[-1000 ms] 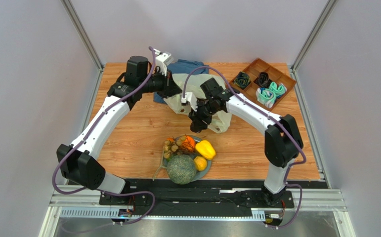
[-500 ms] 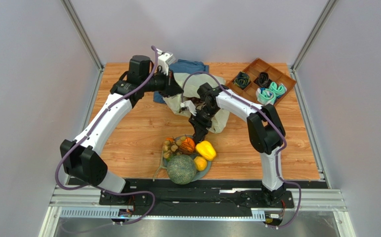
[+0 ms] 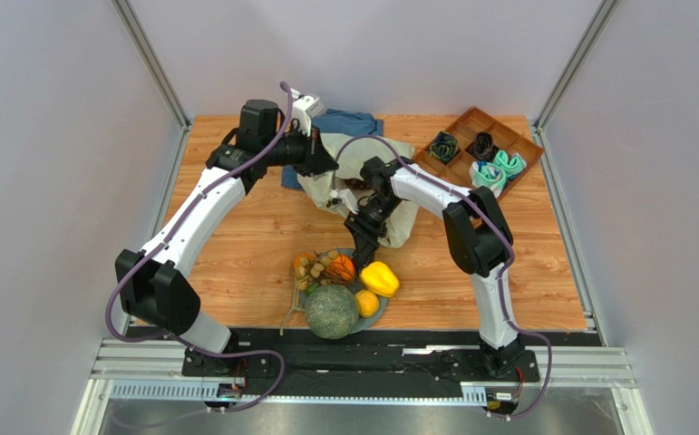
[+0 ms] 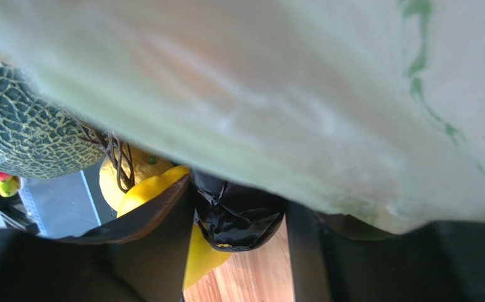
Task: Take the fake fruits out of the plastic bag
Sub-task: Place the fake fruit on the plate.
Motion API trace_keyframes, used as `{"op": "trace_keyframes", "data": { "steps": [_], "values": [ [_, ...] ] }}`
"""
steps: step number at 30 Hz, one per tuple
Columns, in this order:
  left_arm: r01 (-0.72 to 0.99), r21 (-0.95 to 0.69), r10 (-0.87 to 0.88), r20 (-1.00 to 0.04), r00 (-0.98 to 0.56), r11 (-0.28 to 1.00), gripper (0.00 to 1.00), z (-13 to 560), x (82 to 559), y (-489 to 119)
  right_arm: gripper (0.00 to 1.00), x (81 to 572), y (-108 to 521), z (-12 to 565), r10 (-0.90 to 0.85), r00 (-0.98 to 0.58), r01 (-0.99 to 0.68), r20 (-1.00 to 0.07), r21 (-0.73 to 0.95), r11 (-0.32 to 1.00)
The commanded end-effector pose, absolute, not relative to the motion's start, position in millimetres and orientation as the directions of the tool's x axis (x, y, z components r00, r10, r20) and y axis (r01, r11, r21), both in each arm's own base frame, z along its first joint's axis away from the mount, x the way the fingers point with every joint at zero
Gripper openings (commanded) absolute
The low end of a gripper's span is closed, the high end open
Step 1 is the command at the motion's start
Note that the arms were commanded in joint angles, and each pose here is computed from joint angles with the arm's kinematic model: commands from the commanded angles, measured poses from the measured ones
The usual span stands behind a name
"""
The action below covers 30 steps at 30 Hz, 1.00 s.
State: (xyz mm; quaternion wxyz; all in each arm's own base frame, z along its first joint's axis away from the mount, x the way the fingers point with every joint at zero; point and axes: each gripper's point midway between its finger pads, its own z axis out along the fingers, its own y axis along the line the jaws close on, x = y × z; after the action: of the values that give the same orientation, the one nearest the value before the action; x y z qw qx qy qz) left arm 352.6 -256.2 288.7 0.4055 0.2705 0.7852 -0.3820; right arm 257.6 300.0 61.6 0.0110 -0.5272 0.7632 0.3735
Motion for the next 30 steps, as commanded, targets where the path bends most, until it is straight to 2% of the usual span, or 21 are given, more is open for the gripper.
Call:
{"op": "trace_keyframes", "data": {
  "steps": [1,10,13,14,17,18,24,25,30],
  "values": [
    [0.767,-0.355,0.089,-0.879,-0.468,0.534,0.0,313.5,356.1,-261.7,0.58,267.2,304.6,68.3,-0.765,-0.488,-0.794,-0.42,0.578,0.19],
    [0.772,-0.357,0.086,-0.881,-0.466,0.526,0.0,315.3,357.9,-264.4,0.74,279.9,302.6,85.5,-0.722,-0.527,-0.781,-0.447,0.589,0.206],
    [0.772,-0.361,0.082,-0.88,-0.467,0.523,0.0,315.4,359.5,-265.1,0.76,279.2,302.5,88.2,-0.717,-0.533,-0.777,-0.45,0.596,0.203],
    [0.771,-0.366,0.082,-0.878,-0.472,0.521,0.0,314.3,359.4,-266.1,0.99,277.6,301.9,86.9,-0.72,-0.537,-0.77,-0.44,0.605,0.204],
    [0.774,-0.364,0.081,-0.88,-0.468,0.518,0.0,316.0,359.2,-266.5,1.0,273.4,302.5,87.8,-0.718,-0.551,-0.75,-0.425,0.631,0.201],
    [0.772,-0.366,0.08,-0.878,-0.471,0.52,0.0,315.8,359.4,-265.9,1.0,273.2,302.5,89.2,-0.715,-0.554,-0.747,-0.426,0.634,0.202],
    [0.774,-0.364,0.079,-0.881,-0.467,0.518,0.0,316.9,358.3,-266.2,0.83,272.4,304.4,94.1,-0.701,-0.562,-0.743,-0.439,0.64,0.195],
    [0.774,-0.363,0.078,-0.881,-0.466,0.519,0.0,317.2,358.9,-265.7,0.75,273.6,303.9,93.8,-0.704,-0.555,-0.751,-0.444,0.631,0.194],
    [0.774,-0.366,0.078,-0.88,-0.468,0.517,0.0,316.9,357.5,-266.2,0.59,275.3,302.3,86.3,-0.708,-0.557,-0.753,-0.433,0.624,0.211]
  ]
}}
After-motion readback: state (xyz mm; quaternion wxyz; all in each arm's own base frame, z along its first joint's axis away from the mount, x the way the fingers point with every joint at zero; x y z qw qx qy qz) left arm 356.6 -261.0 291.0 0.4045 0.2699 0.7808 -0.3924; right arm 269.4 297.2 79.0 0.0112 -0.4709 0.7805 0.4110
